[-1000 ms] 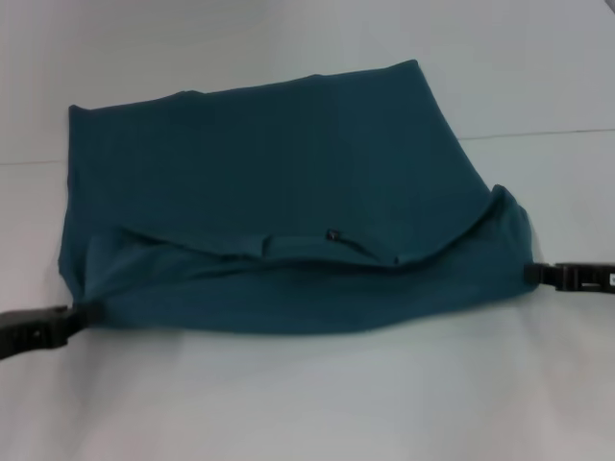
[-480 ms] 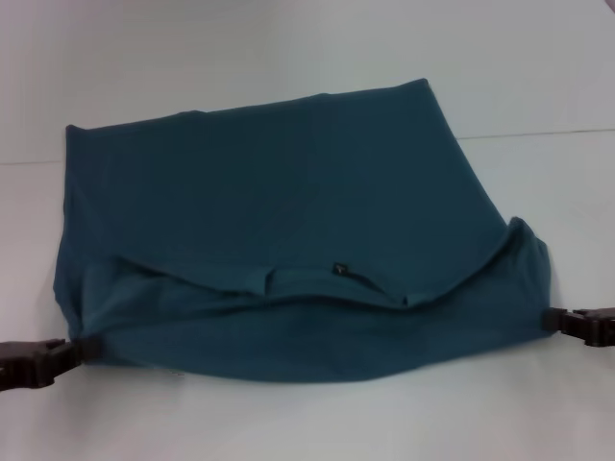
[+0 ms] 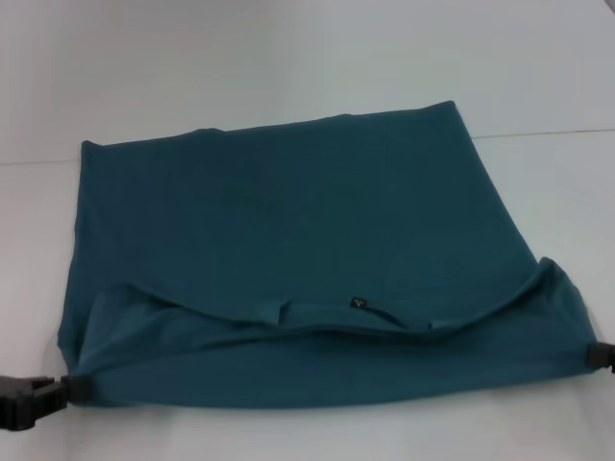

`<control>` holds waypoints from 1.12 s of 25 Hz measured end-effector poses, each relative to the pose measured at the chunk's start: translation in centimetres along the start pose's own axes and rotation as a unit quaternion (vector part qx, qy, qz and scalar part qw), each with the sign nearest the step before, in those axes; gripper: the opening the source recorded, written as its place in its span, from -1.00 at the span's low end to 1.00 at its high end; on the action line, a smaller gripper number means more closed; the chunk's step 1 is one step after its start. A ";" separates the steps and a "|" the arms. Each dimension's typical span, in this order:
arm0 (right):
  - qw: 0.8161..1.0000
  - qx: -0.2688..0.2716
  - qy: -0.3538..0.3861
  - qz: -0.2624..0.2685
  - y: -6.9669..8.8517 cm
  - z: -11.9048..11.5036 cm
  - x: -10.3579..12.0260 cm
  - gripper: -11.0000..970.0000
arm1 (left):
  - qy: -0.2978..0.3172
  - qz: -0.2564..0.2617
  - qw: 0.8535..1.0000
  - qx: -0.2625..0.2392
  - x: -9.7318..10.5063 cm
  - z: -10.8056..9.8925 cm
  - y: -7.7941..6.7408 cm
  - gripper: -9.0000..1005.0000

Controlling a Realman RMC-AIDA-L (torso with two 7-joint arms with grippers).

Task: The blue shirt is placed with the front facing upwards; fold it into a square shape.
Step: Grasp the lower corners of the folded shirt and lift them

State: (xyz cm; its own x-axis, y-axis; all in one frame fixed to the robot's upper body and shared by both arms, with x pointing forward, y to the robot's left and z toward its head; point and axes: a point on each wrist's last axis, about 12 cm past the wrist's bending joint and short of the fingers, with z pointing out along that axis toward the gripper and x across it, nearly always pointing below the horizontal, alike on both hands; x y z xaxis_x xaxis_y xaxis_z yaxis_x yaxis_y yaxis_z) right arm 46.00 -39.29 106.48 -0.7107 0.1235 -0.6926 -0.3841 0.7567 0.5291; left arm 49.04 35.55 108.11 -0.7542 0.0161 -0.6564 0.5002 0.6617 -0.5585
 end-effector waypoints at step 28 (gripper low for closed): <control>0.999 -0.036 0.000 0.002 1.0 -2.6 3.4 -0.94 | 0.048 0.003 0.998 0.031 2.2 -1.2 -0.7 -0.88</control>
State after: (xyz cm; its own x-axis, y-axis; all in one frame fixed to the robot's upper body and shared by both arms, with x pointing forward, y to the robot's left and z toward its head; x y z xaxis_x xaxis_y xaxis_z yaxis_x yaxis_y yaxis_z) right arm 41.64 -39.72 105.89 -0.7119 0.1266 -0.6907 -0.4234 0.7074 0.5660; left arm 46.52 36.04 107.66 -0.7872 0.0923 -0.6098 0.5271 0.6141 -0.5874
